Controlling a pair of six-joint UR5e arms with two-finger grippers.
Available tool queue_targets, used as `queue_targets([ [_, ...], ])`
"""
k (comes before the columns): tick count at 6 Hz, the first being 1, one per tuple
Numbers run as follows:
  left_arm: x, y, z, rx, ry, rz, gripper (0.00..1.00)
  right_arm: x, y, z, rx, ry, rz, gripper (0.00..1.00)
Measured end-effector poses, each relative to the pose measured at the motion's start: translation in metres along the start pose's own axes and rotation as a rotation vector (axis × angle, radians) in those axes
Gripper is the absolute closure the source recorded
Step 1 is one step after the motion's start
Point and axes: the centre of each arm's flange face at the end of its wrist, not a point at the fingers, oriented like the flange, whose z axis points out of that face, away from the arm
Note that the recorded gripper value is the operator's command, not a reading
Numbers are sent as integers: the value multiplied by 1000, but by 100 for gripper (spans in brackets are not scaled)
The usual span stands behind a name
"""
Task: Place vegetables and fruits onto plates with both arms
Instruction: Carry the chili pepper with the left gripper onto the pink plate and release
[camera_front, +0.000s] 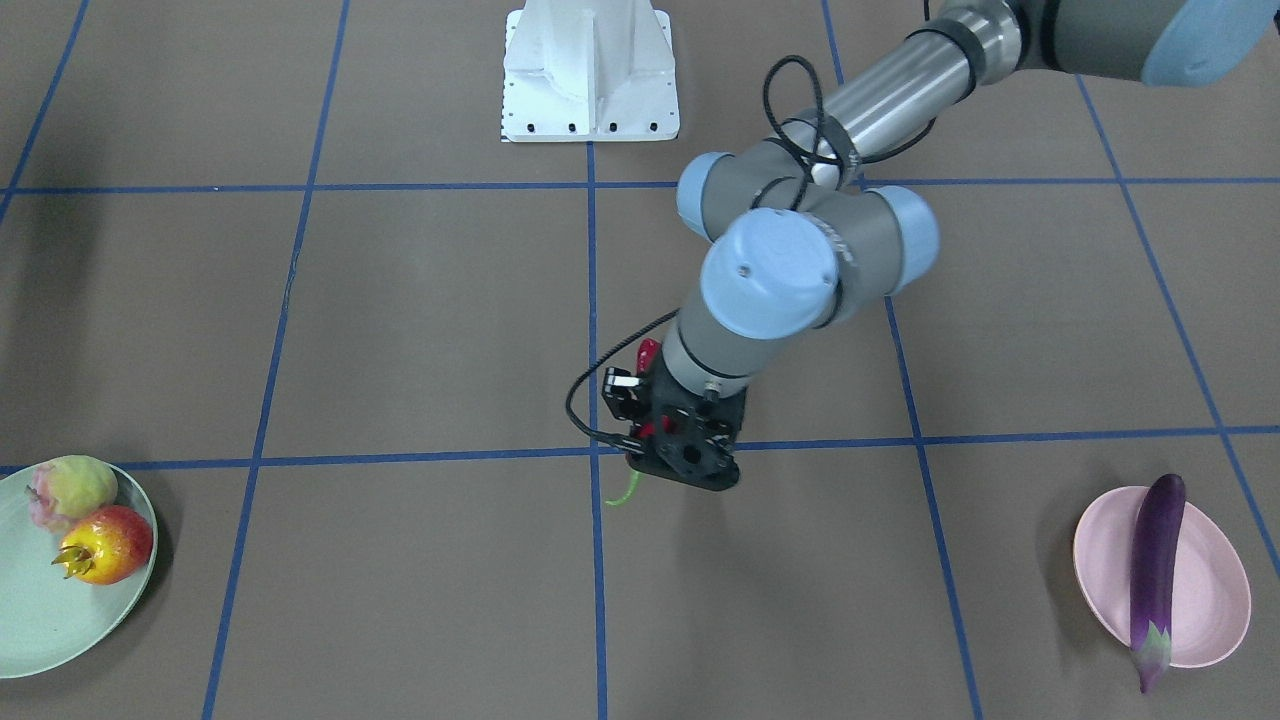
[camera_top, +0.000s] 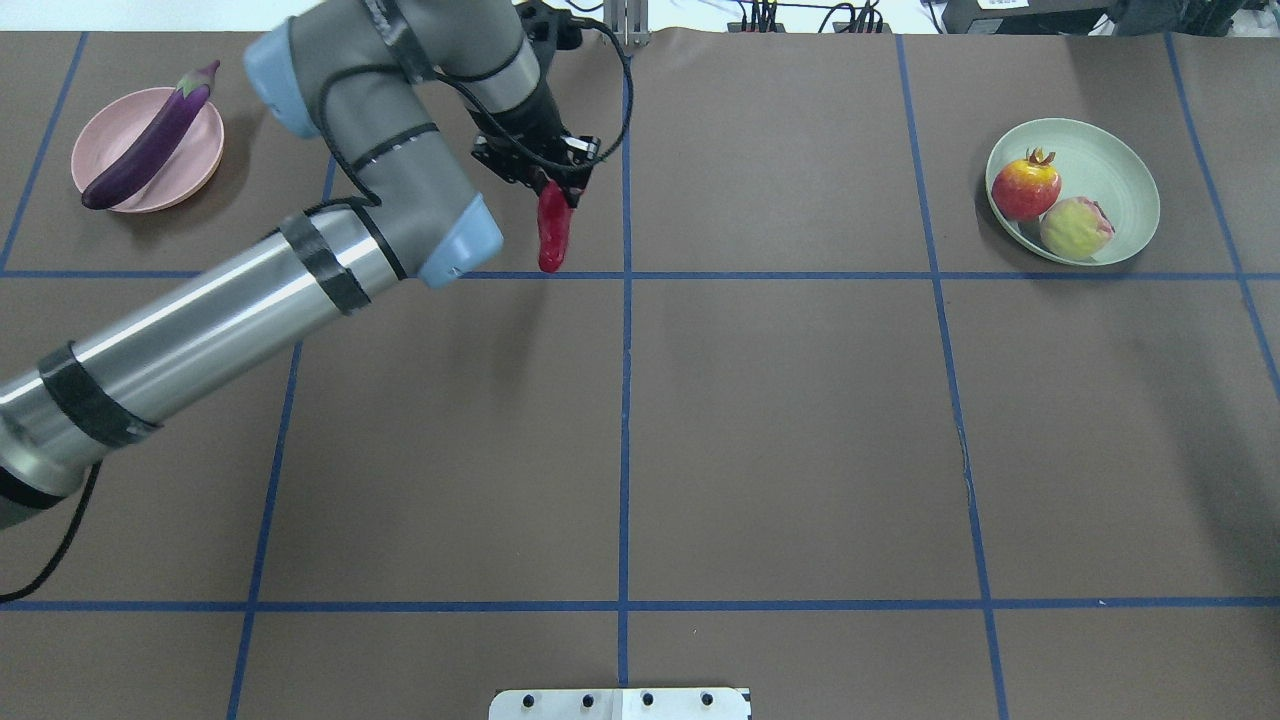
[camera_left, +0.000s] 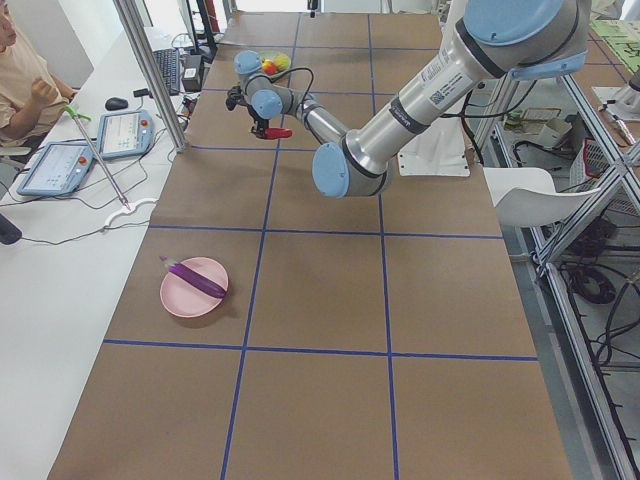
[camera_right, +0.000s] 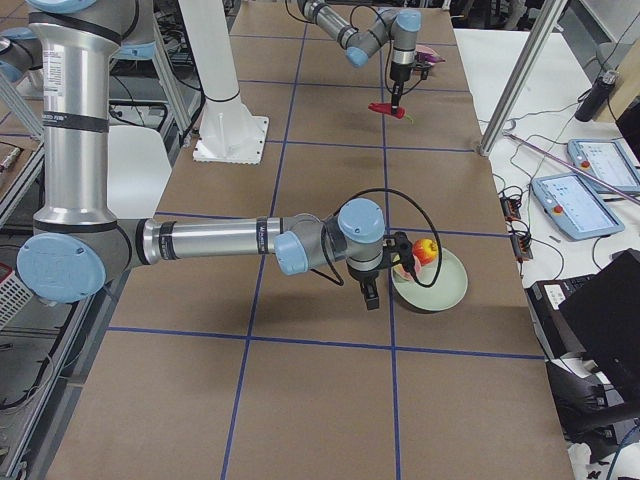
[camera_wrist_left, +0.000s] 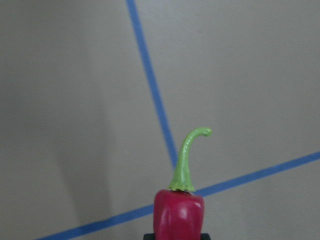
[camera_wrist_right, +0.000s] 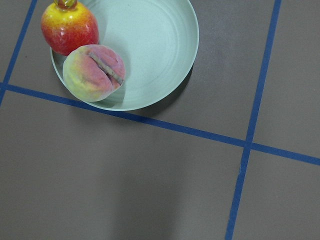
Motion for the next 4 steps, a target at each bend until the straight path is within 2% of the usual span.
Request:
queue_targets([
  [1, -71, -16, -22, -36, -61, 48, 100, -3, 2, 9, -24, 17, -3, 1],
  [2, -145, -23, -42, -60, -117, 87, 100, -7, 4, 19, -74, 29, 12, 1],
  [3, -218, -26, -61, -69, -166, 109, 100, -5, 7, 13, -118, 42, 59, 1],
  [4, -288, -29, -77, -84, -207, 138, 100, 3, 11, 0, -138, 51, 85, 1],
])
